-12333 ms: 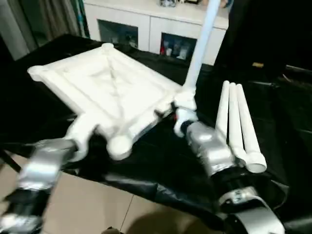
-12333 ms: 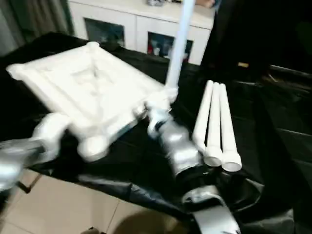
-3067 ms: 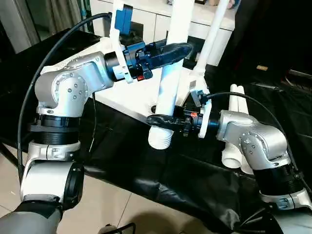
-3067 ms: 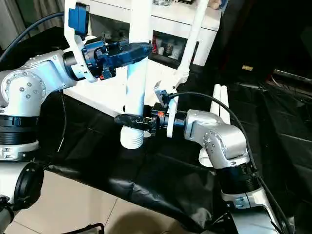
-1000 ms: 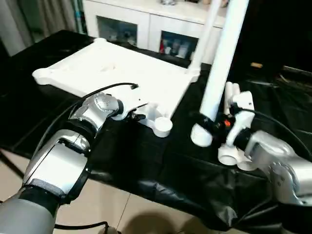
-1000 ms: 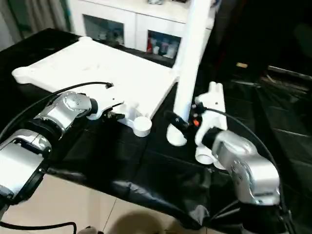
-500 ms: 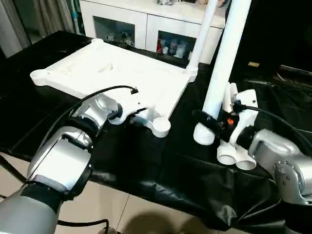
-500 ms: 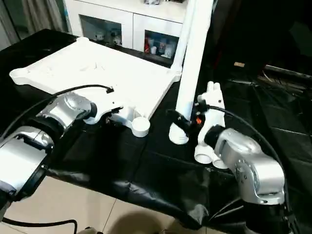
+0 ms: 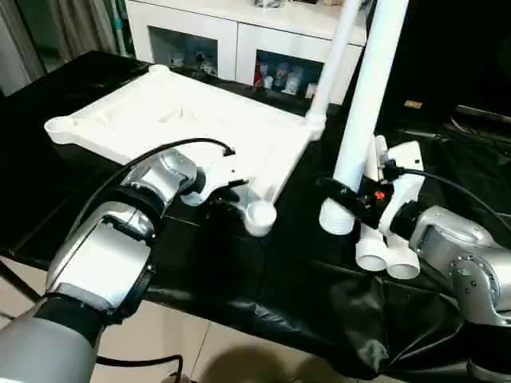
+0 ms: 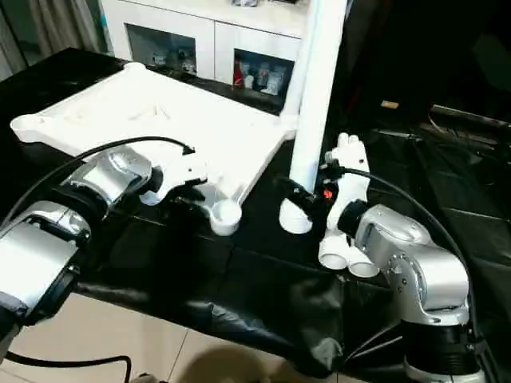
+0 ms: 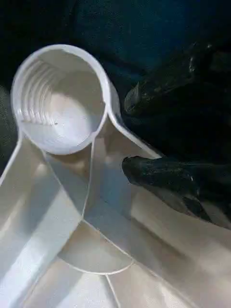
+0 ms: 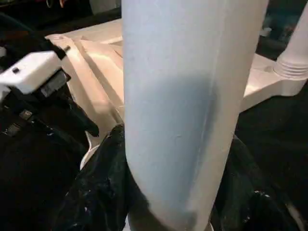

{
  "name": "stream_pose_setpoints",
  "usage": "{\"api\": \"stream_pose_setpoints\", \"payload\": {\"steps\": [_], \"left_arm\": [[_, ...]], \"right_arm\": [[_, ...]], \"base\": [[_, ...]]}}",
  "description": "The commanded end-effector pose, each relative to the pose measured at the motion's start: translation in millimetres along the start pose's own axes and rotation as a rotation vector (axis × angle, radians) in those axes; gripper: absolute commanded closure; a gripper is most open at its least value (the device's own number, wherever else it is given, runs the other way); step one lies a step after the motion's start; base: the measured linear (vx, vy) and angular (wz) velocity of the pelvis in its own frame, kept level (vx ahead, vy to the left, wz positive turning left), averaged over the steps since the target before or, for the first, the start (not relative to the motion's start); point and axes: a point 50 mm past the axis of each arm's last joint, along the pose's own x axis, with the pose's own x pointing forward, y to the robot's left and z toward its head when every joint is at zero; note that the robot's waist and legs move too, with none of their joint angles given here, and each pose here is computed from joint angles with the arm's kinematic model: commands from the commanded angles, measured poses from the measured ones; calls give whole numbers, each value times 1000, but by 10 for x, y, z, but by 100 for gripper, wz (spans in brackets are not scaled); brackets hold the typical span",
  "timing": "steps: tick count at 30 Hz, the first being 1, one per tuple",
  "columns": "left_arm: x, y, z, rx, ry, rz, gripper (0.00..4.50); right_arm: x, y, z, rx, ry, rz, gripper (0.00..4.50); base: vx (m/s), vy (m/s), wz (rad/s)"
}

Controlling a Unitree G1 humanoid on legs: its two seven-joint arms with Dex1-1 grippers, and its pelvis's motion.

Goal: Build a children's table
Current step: Rotate table base

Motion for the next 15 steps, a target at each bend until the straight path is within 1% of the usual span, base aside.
{"api": "stream_pose_setpoints", "payload": {"steps": [1, 2, 3, 4, 5, 8, 10, 12, 13, 14, 15], "left_arm": [[176, -179, -258, -14, 146, -94, 325], [190, -191, -293, 34, 200, -93, 331], [194, -196, -307, 51, 220, -94, 331], [197, -202, -322, 69, 241, -98, 359], [203, -211, -338, 89, 262, -103, 367], [222, -237, -368, 125, 300, -124, 376], [246, -250, -348, 105, 272, -126, 396], [277, -270, -308, 63, 217, -135, 403], [280, -272, -304, 57, 211, -137, 407], [300, -286, -269, 13, 167, -150, 410], [308, -292, -255, -6, 147, -154, 412]], "right_arm": [[-6, -31, 92, -42, -22, -7, 266], [5, -29, 94, -50, -19, -3, 266], [8, -26, 93, -54, -18, -2, 266], [12, -24, 91, -57, -16, 0, 266], [15, -21, 89, -61, -14, 2, 266], [28, -19, 86, -65, -15, 6, 266], [36, -19, 93, -64, -21, 6, 266], [51, -22, 103, -64, -30, 4, 266], [52, -23, 104, -63, -31, 4, 266], [62, -27, 112, -61, -39, 2, 266], [64, -26, 113, -60, -41, 3, 266]], "base": [[0, 0, 0], [0, 0, 0], [0, 0, 0], [0, 0, 0], [0, 0, 0], [0, 0, 0], [0, 0, 0], [0, 0, 0], [0, 0, 0], [0, 0, 0], [0, 0, 0]]}}
